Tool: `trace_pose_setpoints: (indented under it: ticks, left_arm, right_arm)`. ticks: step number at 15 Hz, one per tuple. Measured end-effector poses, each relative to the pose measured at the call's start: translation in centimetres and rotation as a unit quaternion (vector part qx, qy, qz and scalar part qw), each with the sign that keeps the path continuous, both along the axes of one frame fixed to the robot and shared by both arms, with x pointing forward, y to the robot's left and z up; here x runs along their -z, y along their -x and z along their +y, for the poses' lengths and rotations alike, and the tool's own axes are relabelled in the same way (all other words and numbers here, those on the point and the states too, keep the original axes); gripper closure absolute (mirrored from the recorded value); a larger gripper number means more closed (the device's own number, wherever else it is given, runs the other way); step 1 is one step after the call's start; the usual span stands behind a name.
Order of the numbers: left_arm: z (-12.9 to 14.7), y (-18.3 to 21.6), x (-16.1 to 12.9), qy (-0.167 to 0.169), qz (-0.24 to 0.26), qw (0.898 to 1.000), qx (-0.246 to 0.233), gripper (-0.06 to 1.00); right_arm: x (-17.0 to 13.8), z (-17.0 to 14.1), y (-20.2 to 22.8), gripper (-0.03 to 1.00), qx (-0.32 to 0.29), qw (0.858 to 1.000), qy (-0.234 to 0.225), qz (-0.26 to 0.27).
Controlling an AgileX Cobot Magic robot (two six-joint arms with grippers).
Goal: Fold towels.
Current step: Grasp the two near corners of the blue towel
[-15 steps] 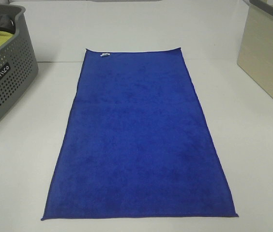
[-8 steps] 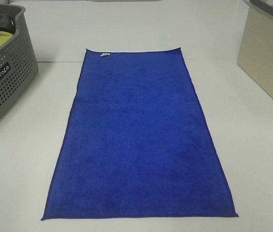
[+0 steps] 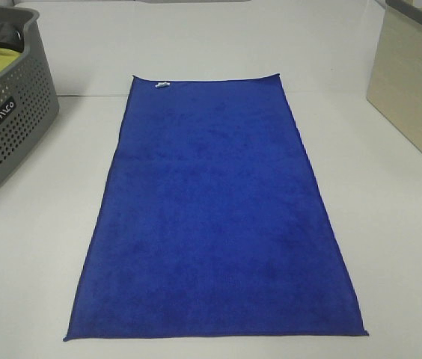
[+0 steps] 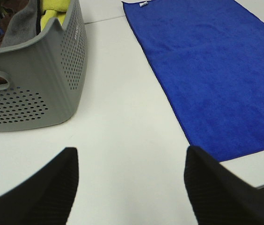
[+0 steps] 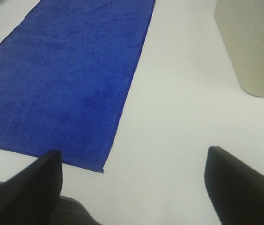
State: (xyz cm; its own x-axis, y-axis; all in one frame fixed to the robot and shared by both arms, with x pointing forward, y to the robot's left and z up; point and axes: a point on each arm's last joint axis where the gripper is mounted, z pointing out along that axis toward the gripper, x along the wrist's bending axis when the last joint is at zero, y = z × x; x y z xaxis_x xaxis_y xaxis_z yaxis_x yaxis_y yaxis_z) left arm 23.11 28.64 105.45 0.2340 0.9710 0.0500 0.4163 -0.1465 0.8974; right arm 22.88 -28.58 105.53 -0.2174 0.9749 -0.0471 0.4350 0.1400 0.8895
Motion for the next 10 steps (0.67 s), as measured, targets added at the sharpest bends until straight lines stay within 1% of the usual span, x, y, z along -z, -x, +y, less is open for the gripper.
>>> trace_pose_setpoints:
  ticks: [6, 10]
  left_arm:
    - [0.0, 0.0, 0.0, 0.0, 0.0, 1.0, 0.0, 0.32]
    - [0.0, 0.0, 0.0, 0.0, 0.0, 1.0, 0.0, 0.32]
  right_arm:
    - [0.0, 0.0, 0.0, 0.19, 0.0, 1.0, 0.0, 0.0]
    - [-0.19, -0.01, -0.1, 0.19, 0.002, 1.0, -0.002, -0.012]
